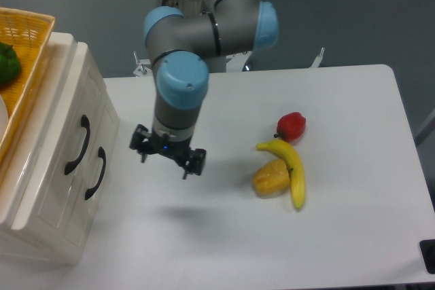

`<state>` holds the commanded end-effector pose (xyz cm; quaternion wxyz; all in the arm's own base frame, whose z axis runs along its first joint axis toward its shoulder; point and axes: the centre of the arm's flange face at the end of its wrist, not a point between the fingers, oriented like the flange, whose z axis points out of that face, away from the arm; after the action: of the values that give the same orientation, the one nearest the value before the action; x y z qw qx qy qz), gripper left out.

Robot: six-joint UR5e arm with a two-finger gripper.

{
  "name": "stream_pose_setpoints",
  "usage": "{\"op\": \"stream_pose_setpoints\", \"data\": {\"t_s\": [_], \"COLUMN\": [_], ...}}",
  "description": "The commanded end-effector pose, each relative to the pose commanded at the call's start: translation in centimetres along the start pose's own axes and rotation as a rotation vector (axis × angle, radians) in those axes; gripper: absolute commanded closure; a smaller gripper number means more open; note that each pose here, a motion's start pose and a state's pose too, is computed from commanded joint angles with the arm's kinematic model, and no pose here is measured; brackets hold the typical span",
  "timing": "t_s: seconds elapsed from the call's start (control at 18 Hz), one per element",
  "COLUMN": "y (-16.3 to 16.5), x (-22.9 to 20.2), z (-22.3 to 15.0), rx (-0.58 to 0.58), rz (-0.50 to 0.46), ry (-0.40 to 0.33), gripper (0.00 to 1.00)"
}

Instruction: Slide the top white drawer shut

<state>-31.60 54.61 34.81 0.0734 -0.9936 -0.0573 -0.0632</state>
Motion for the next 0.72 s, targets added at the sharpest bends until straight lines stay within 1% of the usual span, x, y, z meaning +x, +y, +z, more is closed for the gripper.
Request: {"op": "stream_pose_setpoints", "data": {"t_s": [0.22, 0.44, 0.56, 0.72], "y": [2.1, 4.7, 6.1, 7.6], "x": [-4.5, -8.5, -10.3, -12.3], "z": [-0.8, -2.0, -2.3, -2.7], "rx": [0.006, -0.041, -0.081, -0.098], "rz": [0.007, 0.056, 0.089, 0.161], "ry": [-0.016, -0.074, -0.100, -0.099], "gripper": [0.00, 0.00, 0.00, 0.00]}}
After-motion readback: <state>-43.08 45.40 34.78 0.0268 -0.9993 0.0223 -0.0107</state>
